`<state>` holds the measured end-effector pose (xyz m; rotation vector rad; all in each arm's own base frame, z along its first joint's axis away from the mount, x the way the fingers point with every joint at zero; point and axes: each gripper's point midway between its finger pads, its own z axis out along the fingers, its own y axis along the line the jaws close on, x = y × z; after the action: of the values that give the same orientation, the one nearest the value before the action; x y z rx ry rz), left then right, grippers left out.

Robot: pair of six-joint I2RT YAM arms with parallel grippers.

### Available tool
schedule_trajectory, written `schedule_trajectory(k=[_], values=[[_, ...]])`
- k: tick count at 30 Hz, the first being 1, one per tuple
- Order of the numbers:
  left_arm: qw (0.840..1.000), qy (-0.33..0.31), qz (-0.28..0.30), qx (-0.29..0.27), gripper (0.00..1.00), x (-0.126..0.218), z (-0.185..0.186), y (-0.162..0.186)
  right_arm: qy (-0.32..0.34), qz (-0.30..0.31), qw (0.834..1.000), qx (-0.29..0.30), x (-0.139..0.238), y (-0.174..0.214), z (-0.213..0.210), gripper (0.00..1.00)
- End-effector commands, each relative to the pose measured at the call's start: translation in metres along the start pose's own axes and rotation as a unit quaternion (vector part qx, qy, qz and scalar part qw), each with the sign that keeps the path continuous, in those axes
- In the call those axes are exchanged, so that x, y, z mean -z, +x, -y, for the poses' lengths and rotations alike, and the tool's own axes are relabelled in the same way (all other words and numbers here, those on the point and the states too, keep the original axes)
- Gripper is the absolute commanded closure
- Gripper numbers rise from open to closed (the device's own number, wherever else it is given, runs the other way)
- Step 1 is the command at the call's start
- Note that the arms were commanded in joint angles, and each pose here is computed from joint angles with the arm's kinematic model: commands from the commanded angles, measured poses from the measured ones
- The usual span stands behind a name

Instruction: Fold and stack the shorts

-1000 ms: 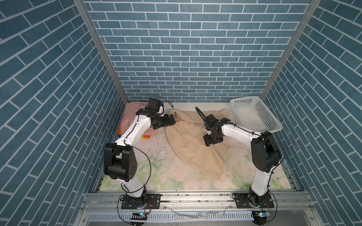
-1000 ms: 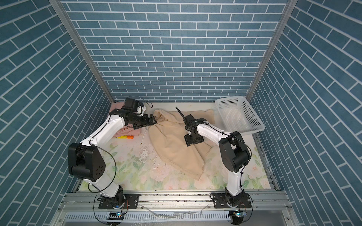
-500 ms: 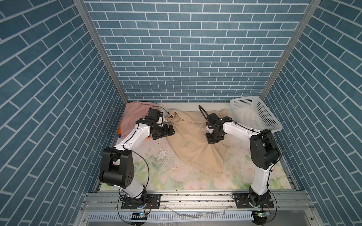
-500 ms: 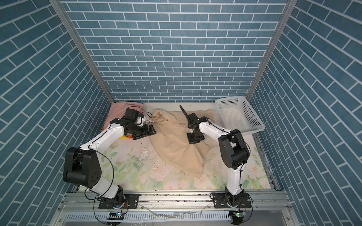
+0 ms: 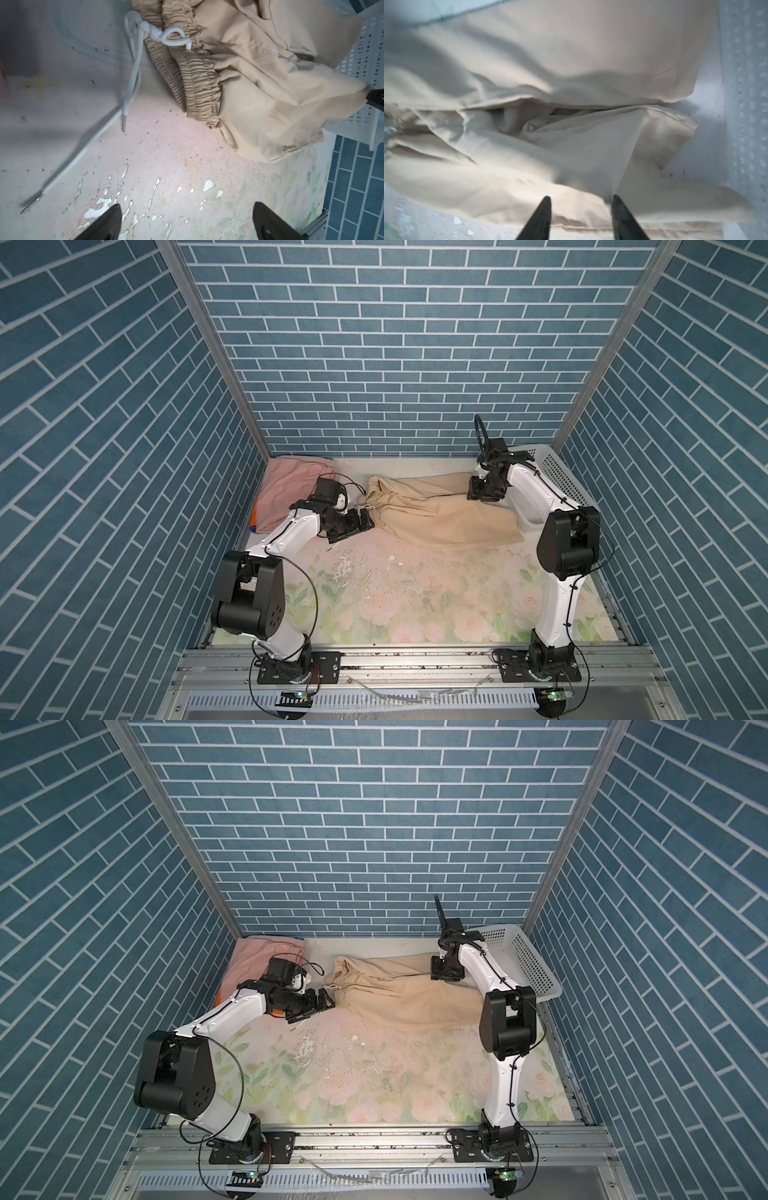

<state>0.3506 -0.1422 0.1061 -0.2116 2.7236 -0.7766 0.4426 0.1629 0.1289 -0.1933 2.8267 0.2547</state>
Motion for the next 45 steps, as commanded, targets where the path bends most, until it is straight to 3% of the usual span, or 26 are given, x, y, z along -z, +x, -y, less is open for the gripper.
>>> schedule_trajectory(k=[1,4,9,19,21,24,26,27,30,32,35,37,40,45], values=[[0.999,0.027,-0.011,0.024,0.00,-0.010,0.001,0.005,0.014,-0.005,0.994,0.113,0.023,0.031,-0.052,0.31],[0.998,0.041,-0.016,0.041,0.00,-0.014,-0.003,0.007,-0.011,-0.014,0.985,0.170,0.012,0.061,-0.099,0.17],[0.995,0.059,-0.003,0.082,0.00,-0.010,-0.016,0.002,-0.051,-0.026,0.976,0.211,-0.020,0.097,-0.161,0.13],[0.994,0.061,0.003,0.094,0.00,0.005,-0.029,0.014,0.028,-0.019,0.965,0.259,-0.089,0.092,-0.192,0.14],[0.992,0.065,0.003,0.104,0.00,0.006,-0.034,0.017,0.040,-0.026,0.964,0.261,-0.098,0.090,-0.193,0.24],[0.991,0.072,0.004,0.115,0.00,0.008,-0.038,0.019,0.042,-0.040,0.962,0.268,-0.102,0.086,-0.199,0.69],[0.991,0.072,0.005,0.113,0.00,0.011,-0.038,0.020,0.010,-0.034,0.959,0.282,-0.081,0.082,-0.217,0.98],[0.991,0.071,0.006,0.113,0.00,0.012,-0.038,0.020,-0.018,-0.032,0.957,0.287,-0.068,0.081,-0.228,1.00],[0.992,0.065,0.010,0.106,0.00,0.017,-0.038,0.020,-0.122,-0.025,0.951,0.282,-0.015,0.076,-0.252,1.00],[0.993,0.060,0.009,0.102,0.00,0.019,-0.039,0.021,-0.186,-0.034,0.950,0.248,0.013,0.066,-0.250,1.00],[0.993,0.052,0.010,0.102,0.00,0.016,-0.042,0.022,-0.262,-0.060,0.949,0.167,0.015,0.047,-0.228,1.00],[0.993,0.053,0.009,0.110,0.00,0.012,-0.044,0.023,-0.269,-0.089,0.951,0.122,-0.008,0.038,-0.205,1.00],[0.992,0.058,0.008,0.114,0.01,0.008,-0.041,0.023,-0.251,-0.131,0.952,0.114,-0.042,0.043,-0.188,0.99],[0.993,0.061,0.001,0.100,0.00,-0.001,-0.021,0.029,-0.247,-0.168,0.947,0.117,-0.067,0.063,-0.189,0.80]])
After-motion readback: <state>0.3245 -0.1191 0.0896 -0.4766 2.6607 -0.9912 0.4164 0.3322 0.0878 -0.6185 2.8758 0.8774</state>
